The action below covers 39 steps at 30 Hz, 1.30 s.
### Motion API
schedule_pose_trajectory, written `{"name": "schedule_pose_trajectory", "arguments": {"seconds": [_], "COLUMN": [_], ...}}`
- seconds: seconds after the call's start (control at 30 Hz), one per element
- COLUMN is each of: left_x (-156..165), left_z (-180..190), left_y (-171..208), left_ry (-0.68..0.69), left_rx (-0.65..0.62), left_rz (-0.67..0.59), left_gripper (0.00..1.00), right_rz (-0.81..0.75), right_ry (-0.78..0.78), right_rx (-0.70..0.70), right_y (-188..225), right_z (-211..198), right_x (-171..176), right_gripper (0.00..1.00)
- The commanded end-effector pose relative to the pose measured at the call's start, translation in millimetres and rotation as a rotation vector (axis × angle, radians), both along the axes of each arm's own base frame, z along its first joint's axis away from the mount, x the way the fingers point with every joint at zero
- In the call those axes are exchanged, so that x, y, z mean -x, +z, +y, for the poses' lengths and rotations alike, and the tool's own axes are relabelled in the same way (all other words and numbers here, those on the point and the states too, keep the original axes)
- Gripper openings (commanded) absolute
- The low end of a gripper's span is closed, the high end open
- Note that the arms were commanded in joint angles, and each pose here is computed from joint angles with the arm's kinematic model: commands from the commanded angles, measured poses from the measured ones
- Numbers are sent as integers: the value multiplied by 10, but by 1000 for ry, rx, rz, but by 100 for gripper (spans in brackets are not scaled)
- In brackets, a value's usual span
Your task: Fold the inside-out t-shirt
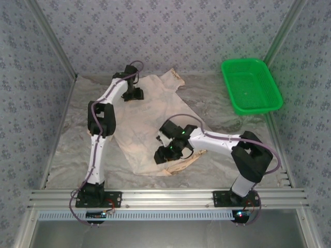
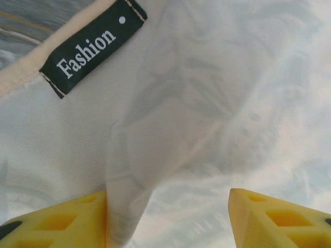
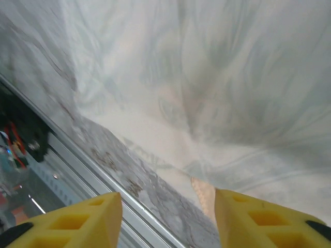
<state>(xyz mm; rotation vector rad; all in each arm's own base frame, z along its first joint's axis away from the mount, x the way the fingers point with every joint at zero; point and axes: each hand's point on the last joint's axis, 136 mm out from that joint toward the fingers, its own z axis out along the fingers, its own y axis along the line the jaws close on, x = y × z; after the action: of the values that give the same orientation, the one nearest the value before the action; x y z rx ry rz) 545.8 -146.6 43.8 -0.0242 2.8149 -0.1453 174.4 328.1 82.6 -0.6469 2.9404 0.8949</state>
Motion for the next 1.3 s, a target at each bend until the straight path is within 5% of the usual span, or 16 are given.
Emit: {"name": "schedule_pose_trajectory", "arguments": {"seconds": [0.0,0.23,0.4,0.67,0.87,1.0,1.13,1.27], "left_x": [193,848,1224,864,323,162,82,136], "left_z": [107,495,780,730,173,-391,-614,-551], "left_y": [367,231,-106,-321,-400,-347,-21,523], "left_ry": [3,215,376,304,98,-103,-137,-147], "left_rx": [-29,-76,-45,-70,12,70,159,160], "left_rz": [-7,33,55,74,75,63,-1,-76], "left_gripper": [62,60,57,57,57,62,69,72], "right_rz": [-98,-287,-292,-90,-37,-127,-160,-322], "right_ry": [-127,-323,-411,-485,-495,-524,-539,-208], "right_rx": [63,179,233,402,336,338,334,278], "right_y": [61,-128,-402,-850,-837,-597,-397,-96], "right_z": [-457,-1185,-1459,-1812,-1379,-1281,-1399,-1180], "right_x": [-427,-1535,-1901,-1069,-333,-480,-694,-732], "right_gripper": [55,53,44,37,39,48,55,56]}}
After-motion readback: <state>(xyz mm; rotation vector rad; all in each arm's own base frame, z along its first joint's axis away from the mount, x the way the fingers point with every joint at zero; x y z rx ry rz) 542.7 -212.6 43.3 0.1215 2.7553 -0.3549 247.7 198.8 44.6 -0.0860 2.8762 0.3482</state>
